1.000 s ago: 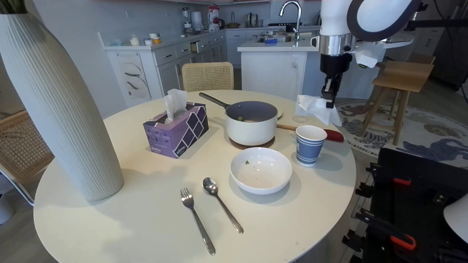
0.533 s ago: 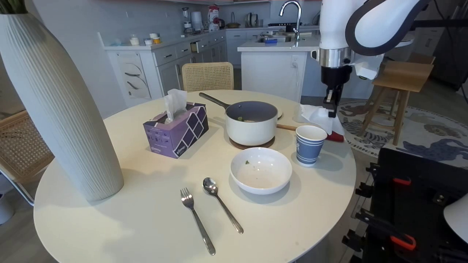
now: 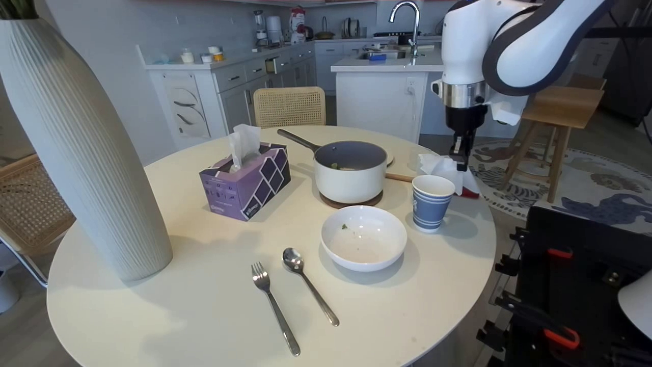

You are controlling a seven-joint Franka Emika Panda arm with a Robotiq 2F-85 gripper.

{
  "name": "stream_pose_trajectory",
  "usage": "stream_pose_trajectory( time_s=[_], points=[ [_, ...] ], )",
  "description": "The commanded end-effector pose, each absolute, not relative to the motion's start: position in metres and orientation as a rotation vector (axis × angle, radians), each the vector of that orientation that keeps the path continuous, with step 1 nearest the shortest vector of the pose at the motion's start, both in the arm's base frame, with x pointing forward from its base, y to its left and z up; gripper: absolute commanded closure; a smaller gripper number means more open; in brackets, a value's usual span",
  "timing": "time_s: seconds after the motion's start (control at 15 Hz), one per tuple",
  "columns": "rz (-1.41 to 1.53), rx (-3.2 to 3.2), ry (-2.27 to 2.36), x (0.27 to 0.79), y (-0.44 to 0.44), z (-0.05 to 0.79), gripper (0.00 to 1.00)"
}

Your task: Move the tissue to the right side of the table

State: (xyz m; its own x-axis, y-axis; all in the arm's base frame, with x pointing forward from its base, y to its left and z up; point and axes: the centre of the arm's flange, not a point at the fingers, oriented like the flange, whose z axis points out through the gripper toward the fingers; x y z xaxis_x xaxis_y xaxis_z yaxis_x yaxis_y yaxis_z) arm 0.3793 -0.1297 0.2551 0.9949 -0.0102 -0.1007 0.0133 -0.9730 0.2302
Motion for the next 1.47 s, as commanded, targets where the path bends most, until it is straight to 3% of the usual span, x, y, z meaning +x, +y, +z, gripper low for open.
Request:
stream_pose_trajectory(
  time_s=[0.0,0.07,0.27,0.8,1.4],
  points=[
    [-0.117,2.868,-0.012,0.384,-0.129,0.244,0.95],
    [-0.114,2.863,-0.018,0.385,-0.129,0.243,0.73],
    [-0.1,2.843,-0.032,0.388,-0.13,0.246,0.64],
    [-0.044,2.84,-0.012,0.402,-0.126,0.272,0.02],
    [-0.111,3.02,0.096,0.44,-0.078,0.366,0.0]
  ],
)
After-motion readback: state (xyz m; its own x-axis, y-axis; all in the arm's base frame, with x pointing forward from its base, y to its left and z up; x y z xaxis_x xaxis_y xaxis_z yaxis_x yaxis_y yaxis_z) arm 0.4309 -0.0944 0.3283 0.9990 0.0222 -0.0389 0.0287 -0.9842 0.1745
